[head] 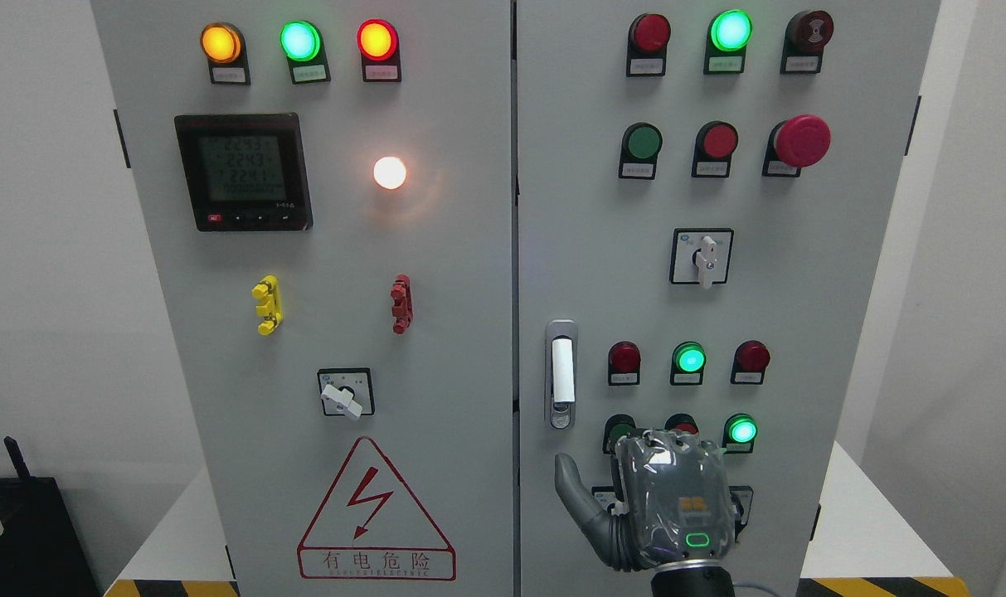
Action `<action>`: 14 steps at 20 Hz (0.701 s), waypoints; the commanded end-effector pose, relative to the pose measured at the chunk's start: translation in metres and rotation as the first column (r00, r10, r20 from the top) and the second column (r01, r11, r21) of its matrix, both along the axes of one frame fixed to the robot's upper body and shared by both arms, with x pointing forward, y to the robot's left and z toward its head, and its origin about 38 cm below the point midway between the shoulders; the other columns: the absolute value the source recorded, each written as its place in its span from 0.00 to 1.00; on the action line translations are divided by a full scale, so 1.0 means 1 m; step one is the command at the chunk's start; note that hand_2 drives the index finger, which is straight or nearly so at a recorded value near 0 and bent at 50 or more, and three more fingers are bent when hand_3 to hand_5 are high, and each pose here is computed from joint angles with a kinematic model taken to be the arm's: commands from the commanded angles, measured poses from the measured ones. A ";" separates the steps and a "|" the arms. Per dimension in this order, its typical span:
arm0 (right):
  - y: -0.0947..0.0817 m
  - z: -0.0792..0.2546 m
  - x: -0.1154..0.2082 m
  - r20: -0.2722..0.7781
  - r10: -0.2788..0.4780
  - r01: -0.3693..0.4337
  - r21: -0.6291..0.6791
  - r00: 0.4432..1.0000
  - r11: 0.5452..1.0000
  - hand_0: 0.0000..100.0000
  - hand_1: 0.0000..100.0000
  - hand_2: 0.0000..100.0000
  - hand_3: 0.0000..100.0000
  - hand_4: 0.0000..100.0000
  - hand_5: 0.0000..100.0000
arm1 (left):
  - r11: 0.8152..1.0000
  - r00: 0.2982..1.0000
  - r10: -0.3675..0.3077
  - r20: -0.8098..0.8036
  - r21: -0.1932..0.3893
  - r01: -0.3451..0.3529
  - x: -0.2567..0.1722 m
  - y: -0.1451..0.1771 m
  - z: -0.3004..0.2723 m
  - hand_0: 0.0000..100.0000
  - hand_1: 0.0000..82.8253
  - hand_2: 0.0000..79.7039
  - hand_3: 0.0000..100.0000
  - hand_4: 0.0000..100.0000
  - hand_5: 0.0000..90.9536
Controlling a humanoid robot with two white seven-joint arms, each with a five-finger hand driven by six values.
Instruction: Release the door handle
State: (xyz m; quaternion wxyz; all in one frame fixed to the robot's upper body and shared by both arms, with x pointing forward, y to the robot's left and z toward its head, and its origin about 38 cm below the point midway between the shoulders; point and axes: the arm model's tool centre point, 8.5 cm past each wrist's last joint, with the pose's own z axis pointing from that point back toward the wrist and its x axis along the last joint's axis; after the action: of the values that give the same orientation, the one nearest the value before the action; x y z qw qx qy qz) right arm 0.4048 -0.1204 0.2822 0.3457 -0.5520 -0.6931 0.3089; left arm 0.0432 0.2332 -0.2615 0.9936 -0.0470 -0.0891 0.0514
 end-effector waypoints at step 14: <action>0.014 0.016 0.001 0.006 -0.009 0.009 -0.013 1.000 1.000 0.33 0.00 0.99 1.00 0.91 0.90 | 1.000 1.000 0.012 -0.018 0.000 -0.012 -0.006 0.000 0.000 0.12 0.47 0.00 0.00 0.00 0.00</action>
State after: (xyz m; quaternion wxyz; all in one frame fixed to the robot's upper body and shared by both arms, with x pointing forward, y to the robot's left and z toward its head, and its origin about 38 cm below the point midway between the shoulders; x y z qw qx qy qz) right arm 0.4066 -0.1153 0.2890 0.3554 -0.5613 -0.6798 0.3106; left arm 0.0432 0.2332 -0.2615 0.9936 -0.0470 -0.0887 0.0514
